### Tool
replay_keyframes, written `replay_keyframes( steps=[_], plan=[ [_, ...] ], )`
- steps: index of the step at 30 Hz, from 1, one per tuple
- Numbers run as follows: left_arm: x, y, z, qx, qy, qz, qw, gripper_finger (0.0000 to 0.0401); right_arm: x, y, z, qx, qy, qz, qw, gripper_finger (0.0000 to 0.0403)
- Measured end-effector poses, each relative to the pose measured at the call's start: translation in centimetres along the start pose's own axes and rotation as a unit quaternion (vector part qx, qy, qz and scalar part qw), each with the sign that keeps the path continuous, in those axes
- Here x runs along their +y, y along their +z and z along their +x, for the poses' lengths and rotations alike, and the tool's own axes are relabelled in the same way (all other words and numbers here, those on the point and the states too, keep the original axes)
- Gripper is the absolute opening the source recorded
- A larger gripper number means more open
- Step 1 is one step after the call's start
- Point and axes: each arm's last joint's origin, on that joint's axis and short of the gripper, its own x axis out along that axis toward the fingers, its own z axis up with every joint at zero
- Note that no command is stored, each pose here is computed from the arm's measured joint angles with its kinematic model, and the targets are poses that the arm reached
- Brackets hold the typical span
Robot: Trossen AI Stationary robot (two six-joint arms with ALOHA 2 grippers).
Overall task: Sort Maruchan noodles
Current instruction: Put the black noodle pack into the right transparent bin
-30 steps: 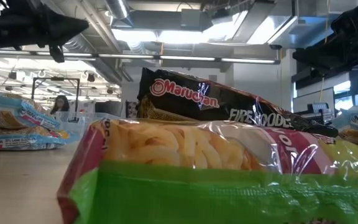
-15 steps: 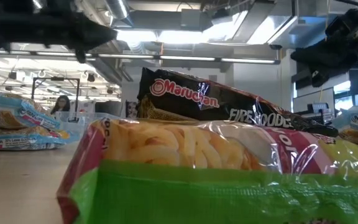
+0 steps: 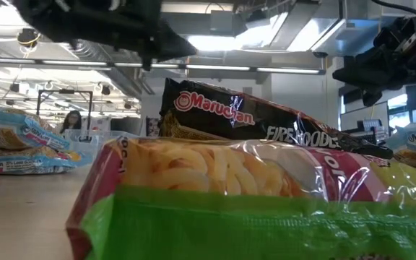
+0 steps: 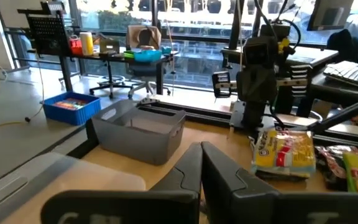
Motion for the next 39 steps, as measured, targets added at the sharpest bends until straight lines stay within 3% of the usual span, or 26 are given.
replay_keyframes(
  steps=[5, 11, 14, 19, 24, 28, 39],
  plan=[
    [-0.6, 0.2, 2.4, 0.007, 0.029, -0.032, 0.999, 0.0007, -0.1, 0.0, 0.0, -0.004, -0.015, -0.017, 1.000, 0.0001],
    [-1.4, -0.2, 4.9, 0.072, 0.018, -0.056, 0.996, 0.0068, -0.2, 0.1, 0.0, -0.010, -0.043, -0.021, 0.999, 0.0006],
    [-1.9, -0.7, 5.9, 0.116, -0.003, -0.075, 0.990, 0.0107, -0.2, 0.0, 0.0, -0.006, -0.042, -0.021, 0.999, 0.0035],
    [-2.4, -2.2, 7.3, 0.174, -0.015, -0.140, 0.975, 0.0151, -0.2, -0.3, 0.2, 0.012, -0.038, -0.024, 0.999, 0.0119],
    [-2.6, -4.2, 8.4, 0.230, 0.011, -0.181, 0.956, 0.0158, -0.2, -0.9, 0.6, 0.049, -0.028, -0.030, 0.998, 0.0193],
    [-2.3, -5.4, 9.3, 0.250, 0.023, -0.214, 0.944, 0.0157, -0.3, -1.6, 1.0, 0.085, -0.035, -0.036, 0.995, 0.0225],
    [-0.2, -6.3, 10.1, 0.284, 0.021, -0.255, 0.924, 0.0156, -0.5, -2.6, 1.5, 0.142, -0.040, -0.044, 0.988, 0.0228]
  ],
)
